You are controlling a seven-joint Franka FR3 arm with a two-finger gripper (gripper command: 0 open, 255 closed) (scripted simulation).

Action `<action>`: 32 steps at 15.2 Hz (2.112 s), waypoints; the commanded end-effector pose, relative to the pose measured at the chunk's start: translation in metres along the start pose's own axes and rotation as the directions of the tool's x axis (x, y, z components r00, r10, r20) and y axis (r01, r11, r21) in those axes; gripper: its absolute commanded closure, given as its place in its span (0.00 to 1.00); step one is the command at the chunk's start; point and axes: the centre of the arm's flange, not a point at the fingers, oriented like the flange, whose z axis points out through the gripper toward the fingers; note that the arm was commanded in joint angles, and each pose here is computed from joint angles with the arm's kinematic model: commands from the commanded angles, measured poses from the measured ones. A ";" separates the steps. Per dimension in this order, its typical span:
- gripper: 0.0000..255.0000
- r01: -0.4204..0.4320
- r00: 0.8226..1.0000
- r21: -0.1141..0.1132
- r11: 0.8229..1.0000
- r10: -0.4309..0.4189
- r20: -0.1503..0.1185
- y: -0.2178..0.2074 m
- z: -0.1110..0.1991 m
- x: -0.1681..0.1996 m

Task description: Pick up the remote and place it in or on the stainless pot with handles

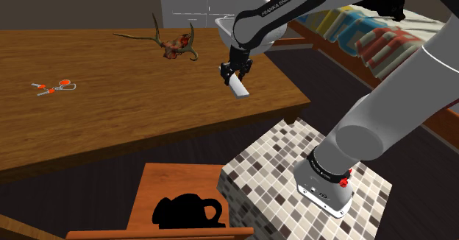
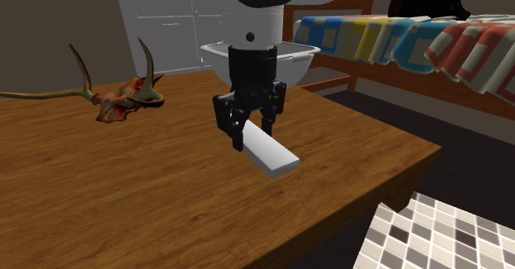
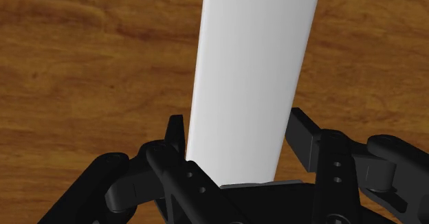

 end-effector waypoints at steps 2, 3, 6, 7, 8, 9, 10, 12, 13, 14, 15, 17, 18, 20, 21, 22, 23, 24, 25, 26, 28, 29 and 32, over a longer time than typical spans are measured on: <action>1.00 0.001 1.000 0.000 1.000 -0.001 0.001 0.000 -0.010 0.000; 1.00 0.001 1.000 0.000 1.000 -0.001 0.001 0.000 -0.015 0.000; 1.00 0.001 1.000 0.000 1.000 -0.001 0.001 -0.001 -0.031 0.000; 1.00 0.001 1.000 0.000 1.000 -0.001 0.001 -0.001 -0.037 0.000; 1.00 0.001 1.000 0.000 1.000 -0.001 0.001 -0.001 -0.042 0.000; 1.00 0.001 1.000 0.000 1.000 -0.001 0.001 -0.001 -0.047 -0.001; 1.00 0.001 1.000 0.000 1.000 -0.001 0.001 -0.001 -0.052 -0.001; 1.00 0.001 1.000 0.000 1.000 -0.001 0.001 -0.001 -0.063 -0.001; 1.00 0.001 1.000 0.000 1.000 -0.001 0.001 -0.001 -0.068 -0.001; 1.00 0.001 1.000 0.000 1.000 -0.001 0.001 -0.001 -0.074 -0.001; 1.00 0.001 1.000 0.000 1.000 -0.001 0.001 -0.001 -0.079 -0.001; 1.00 0.001 1.000 0.000 1.000 -0.001 0.001 -0.002 -0.089 -0.001; 1.00 0.001 1.000 0.000 1.000 -0.001 0.001 -0.002 -0.095 -0.001; 1.00 0.001 1.000 0.000 1.000 -0.001 0.001 -0.002 -0.105 -0.001; 1.00 0.001 1.000 0.000 1.000 -0.001 0.001 -0.002 -0.110 -0.001; 1.00 0.001 1.000 0.000 1.000 -0.001 0.001 -0.002 -0.116 -0.001; 1.00 0.001 1.000 0.000 1.000 -0.001 0.001 -0.002 -0.121 -0.001; 1.00 0.001 1.000 0.000 1.000 -0.001 0.001 -0.002 -0.126 -0.001; 1.00 0.001 1.000 0.000 1.000 -0.001 0.001 -0.002 -0.132 -0.001; 1.00 0.001 1.000 0.000 1.000 -0.001 0.001 -0.003 -0.137 -0.001; 1.00 0.001 1.000 0.000 1.000 -0.001 0.001 -0.003 -0.147 -0.001; 1.00 0.001 1.000 0.000 1.000 -0.001 0.001 -0.003 -0.153 -0.001; 1.00 0.001 1.000 0.000 1.000 -0.001 0.001 -0.003 -0.169 -0.002</action>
